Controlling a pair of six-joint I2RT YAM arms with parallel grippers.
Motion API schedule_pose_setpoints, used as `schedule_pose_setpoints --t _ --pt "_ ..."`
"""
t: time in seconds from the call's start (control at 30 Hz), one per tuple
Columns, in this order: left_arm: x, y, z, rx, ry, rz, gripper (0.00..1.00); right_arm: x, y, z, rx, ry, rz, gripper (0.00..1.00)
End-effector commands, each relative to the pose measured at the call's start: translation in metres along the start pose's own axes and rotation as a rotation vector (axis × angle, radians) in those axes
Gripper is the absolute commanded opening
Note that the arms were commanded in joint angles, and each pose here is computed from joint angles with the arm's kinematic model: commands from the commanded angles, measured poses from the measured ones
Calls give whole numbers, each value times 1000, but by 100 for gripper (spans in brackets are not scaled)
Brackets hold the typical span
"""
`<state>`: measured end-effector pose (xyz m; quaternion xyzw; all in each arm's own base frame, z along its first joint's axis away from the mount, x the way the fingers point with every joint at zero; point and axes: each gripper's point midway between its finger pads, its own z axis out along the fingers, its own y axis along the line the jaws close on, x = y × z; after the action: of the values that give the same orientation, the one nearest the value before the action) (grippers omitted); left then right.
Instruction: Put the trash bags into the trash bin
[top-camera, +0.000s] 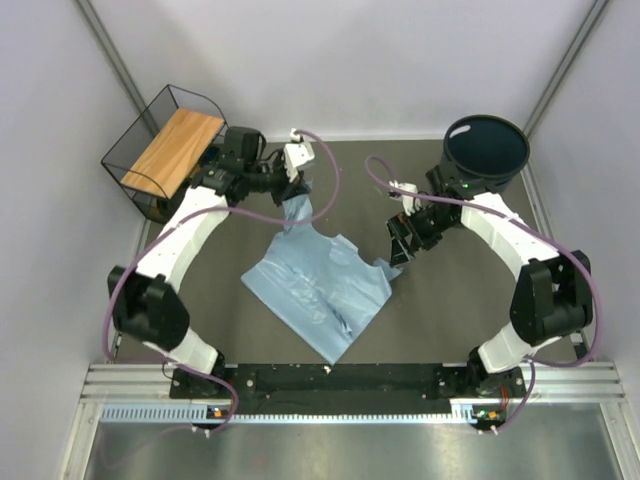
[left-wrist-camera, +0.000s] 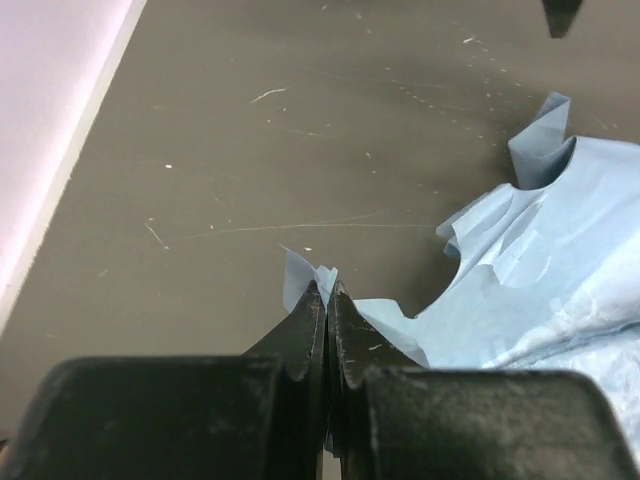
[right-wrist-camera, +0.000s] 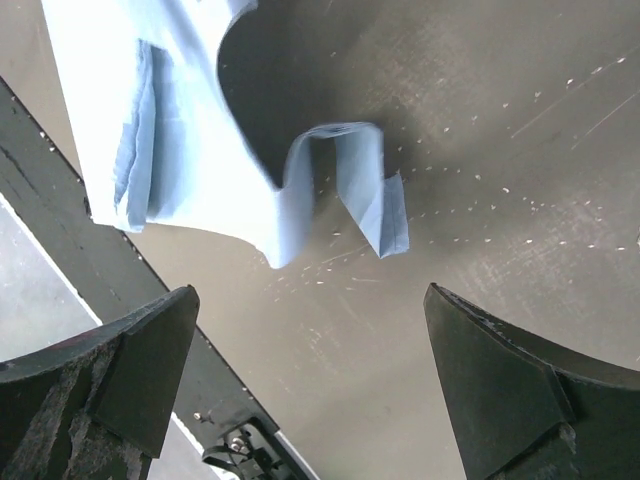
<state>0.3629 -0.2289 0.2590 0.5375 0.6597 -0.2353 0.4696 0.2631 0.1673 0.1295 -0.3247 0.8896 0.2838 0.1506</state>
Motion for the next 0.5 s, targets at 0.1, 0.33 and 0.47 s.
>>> schedule_pose_setpoints --t 0.1,0.33,0.47 --pt "1 57 38 -27 -49 -106 0 0 -30 19 69 20 6 91" --pt "42 64 47 9 -9 -160 0 -2 -55 33 152 31 57 81" --pt "53 64 47 5 4 -169 0 3 -52 51 111 55 77 79"
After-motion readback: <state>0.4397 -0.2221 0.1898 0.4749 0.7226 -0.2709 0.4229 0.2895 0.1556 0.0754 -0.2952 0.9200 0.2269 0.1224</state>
